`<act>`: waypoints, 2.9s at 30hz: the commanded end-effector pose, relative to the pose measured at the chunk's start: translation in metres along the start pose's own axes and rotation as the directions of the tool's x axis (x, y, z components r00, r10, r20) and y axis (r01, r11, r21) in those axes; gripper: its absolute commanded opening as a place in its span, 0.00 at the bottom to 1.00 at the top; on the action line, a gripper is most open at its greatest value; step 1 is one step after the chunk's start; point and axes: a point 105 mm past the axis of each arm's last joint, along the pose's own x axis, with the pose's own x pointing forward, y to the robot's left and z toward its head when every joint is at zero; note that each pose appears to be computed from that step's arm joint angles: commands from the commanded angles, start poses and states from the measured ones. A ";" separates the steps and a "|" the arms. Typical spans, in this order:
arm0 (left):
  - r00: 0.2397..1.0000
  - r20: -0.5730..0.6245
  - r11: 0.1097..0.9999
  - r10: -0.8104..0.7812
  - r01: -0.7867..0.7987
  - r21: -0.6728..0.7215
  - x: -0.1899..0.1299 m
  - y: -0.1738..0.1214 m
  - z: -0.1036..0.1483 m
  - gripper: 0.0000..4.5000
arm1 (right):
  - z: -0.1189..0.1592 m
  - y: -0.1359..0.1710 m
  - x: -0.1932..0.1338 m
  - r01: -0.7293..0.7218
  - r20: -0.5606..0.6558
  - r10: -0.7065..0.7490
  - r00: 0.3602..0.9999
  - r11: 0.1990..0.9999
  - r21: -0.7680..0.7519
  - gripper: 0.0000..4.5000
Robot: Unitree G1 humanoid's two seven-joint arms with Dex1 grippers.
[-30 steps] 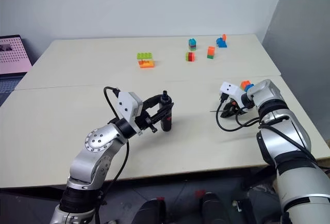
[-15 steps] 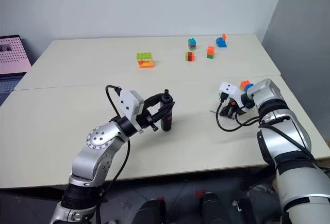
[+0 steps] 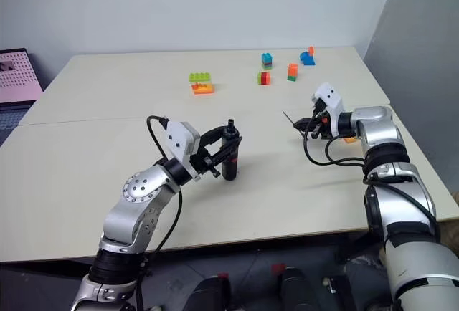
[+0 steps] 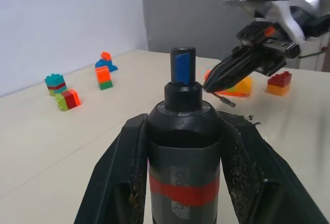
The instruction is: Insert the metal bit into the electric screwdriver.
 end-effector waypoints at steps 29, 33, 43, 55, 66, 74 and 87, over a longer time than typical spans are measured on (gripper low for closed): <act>0.974 0.185 0.987 -0.130 0.144 -0.068 0.031 -0.023 0.052 0.36 | 0.123 0.095 -0.034 -0.019 0.643 -0.052 0.764 0.994 0.103 0.00; 0.945 0.166 0.948 -0.282 0.301 -0.104 0.028 -0.031 0.050 0.36 | 0.127 0.105 -0.039 -0.130 0.657 0.045 0.752 0.988 0.082 0.00; 0.916 0.047 0.914 -0.398 0.401 -0.068 0.022 -0.039 0.013 0.36 | 0.123 0.116 -0.046 -0.260 0.655 0.168 0.737 0.964 0.045 0.00; 0.923 0.004 0.923 -0.384 0.384 0.011 0.012 -0.018 0.001 0.36 | 0.118 0.124 -0.037 -0.323 0.612 0.343 0.712 0.935 -0.148 0.00; 0.927 -0.029 0.926 -0.373 0.374 0.044 0.001 -0.007 0.001 0.36 | 0.121 0.128 -0.023 -0.353 0.617 0.415 0.669 0.907 -0.228 0.00; 0.941 -0.068 0.941 -0.330 0.334 0.050 -0.011 0.007 -0.005 0.36 | 0.117 0.132 -0.013 -0.370 0.610 0.440 0.658 0.896 -0.247 0.00; 0.937 -0.065 0.938 -0.342 0.345 0.037 -0.010 0.000 -0.007 0.36 | 0.119 0.136 0.002 -0.401 0.590 0.486 0.644 0.872 -0.281 0.00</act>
